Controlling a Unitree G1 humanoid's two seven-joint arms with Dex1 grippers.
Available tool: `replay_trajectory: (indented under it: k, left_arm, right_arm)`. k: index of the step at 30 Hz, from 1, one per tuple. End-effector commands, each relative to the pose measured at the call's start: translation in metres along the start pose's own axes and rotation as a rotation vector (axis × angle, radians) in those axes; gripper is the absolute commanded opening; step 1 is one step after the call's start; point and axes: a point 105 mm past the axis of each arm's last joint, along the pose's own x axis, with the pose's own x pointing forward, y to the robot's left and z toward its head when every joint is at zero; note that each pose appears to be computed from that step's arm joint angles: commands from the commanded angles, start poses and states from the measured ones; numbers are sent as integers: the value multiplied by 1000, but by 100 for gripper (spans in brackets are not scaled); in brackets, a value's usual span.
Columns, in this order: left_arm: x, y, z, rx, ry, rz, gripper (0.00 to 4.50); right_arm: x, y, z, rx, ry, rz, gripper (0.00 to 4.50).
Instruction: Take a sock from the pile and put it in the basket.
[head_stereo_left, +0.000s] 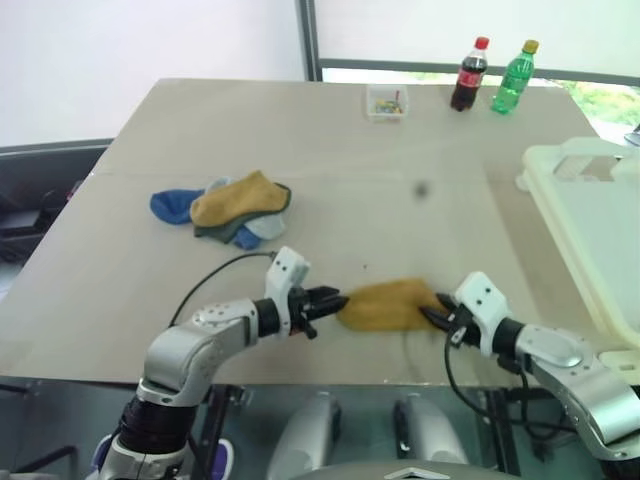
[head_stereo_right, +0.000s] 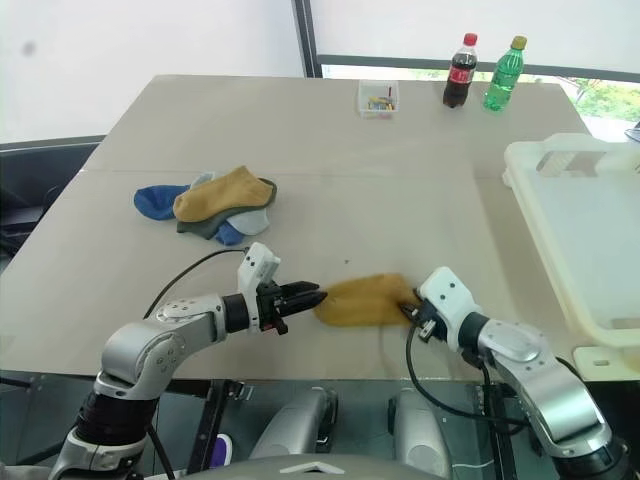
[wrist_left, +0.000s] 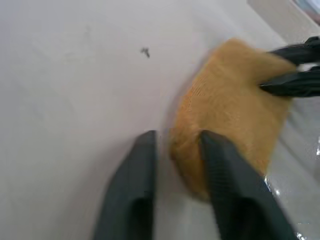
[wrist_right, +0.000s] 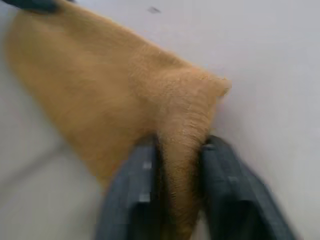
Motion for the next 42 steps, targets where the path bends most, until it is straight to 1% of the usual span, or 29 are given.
replay_trajectory:
  k: [1, 2, 4, 5, 8, 12, 15, 19, 21, 25, 29, 36, 42]
  left_arm:
    - [-5, 8, 4, 26, -23, 53, 306]
    - [-8, 9, 9, 48, -49, 57, 350]
    - [-15, 8, 19, 80, -97, 59, 428]
    - [-18, 9, 21, 92, -114, 69, 447]
    - [-25, 20, 30, 157, -156, 160, 447]
    - [-40, 47, 49, 308, -196, 386, 447]
    - [-50, 66, 66, 355, -247, 540, 447]
    - [-58, 89, 83, 340, -286, 686, 447]
    - [-58, 96, 91, 314, -314, 724, 447]
    - [-57, 110, 104, 318, -329, 820, 447]
    - [-53, 124, 103, 316, -298, 880, 447]
    - [-48, 135, 98, 355, -235, 874, 447]
    - [-44, 130, 99, 396, -229, 827, 447]
  right_arm:
    - [-6, -6, 7, -35, -27, -29, 300]
    - [-9, -6, 13, -36, -56, -25, 348]
    - [-18, -3, 26, -48, -122, 2, 430]
    - [-22, -1, 32, -62, -148, 12, 432]
    - [-33, 2, 49, -84, -234, 56, 432]
    - [-43, 2, 74, -117, -350, 71, 432]
    - [-42, -2, 86, -128, -390, 68, 432]
    - [-37, -3, 92, -146, -406, 79, 432]
    - [-34, -4, 94, -145, -411, 79, 432]
    - [-28, -5, 93, -153, -405, 85, 432]
    - [-26, -4, 92, -159, -401, 86, 432]
    - [-26, -5, 92, -165, -391, 76, 432]
    - [-27, -5, 93, -168, -389, 71, 432]
